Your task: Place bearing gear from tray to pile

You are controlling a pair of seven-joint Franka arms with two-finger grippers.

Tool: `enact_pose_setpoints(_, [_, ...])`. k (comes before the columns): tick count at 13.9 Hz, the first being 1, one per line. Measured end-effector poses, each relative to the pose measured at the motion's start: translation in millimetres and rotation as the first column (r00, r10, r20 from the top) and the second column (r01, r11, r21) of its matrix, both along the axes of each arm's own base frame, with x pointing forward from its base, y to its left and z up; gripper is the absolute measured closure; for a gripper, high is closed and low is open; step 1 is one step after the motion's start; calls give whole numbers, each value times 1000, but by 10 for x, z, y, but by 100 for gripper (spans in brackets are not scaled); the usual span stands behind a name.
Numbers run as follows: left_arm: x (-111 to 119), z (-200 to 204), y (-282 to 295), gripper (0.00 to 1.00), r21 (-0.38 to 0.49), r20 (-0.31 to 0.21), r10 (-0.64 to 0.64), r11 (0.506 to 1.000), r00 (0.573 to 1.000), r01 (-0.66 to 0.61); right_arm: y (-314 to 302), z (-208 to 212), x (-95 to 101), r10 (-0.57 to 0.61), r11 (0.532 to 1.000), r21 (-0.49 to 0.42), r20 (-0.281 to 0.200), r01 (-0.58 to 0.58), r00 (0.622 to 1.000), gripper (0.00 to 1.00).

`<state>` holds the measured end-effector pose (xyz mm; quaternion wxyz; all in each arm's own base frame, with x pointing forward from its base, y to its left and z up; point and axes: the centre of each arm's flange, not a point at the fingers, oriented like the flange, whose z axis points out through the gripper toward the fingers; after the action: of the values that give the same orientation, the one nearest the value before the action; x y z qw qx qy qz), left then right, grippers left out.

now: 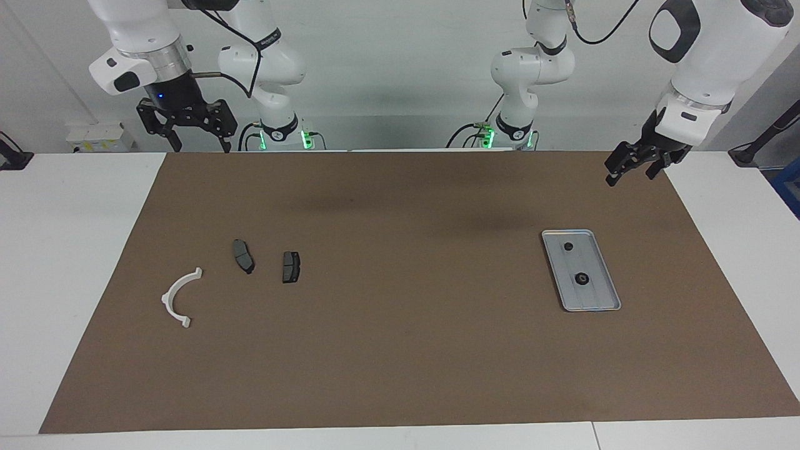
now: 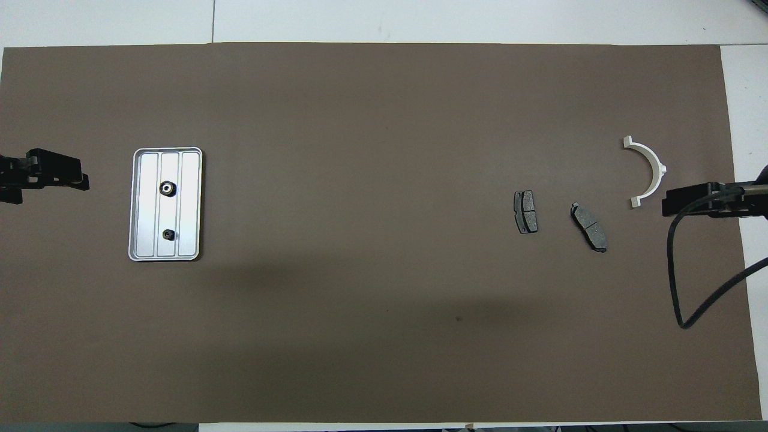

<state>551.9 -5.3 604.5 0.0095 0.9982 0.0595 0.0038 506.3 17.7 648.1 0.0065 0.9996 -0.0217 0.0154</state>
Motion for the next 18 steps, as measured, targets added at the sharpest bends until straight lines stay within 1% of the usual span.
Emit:
enact_pose_setpoints(12, [-1, -13, -40, 0, -4, -3, -8, 1000, 1000, 8, -13, -25, 1, -2, 1000, 0, -5, 2, 1000, 0])
enact_pose_setpoints(14, [22, -48, -22, 0, -4, 14, -3, 1000, 1000, 3, -13, -25, 1, -2, 1000, 0, -5, 2, 1000, 0])
enact_pose_setpoints(16, [64, -260, 0, 0, -4, 31, 3, 1000, 1000, -2, -13, -26, 1, -2, 1000, 0, -5, 2, 1000, 0])
enact_pose_setpoints(18, [117, -606, 5, 0, -4, 23, 5, 1000, 1000, -5, -13, -26, 1, -2, 1000, 0, -6, 2, 1000, 0])
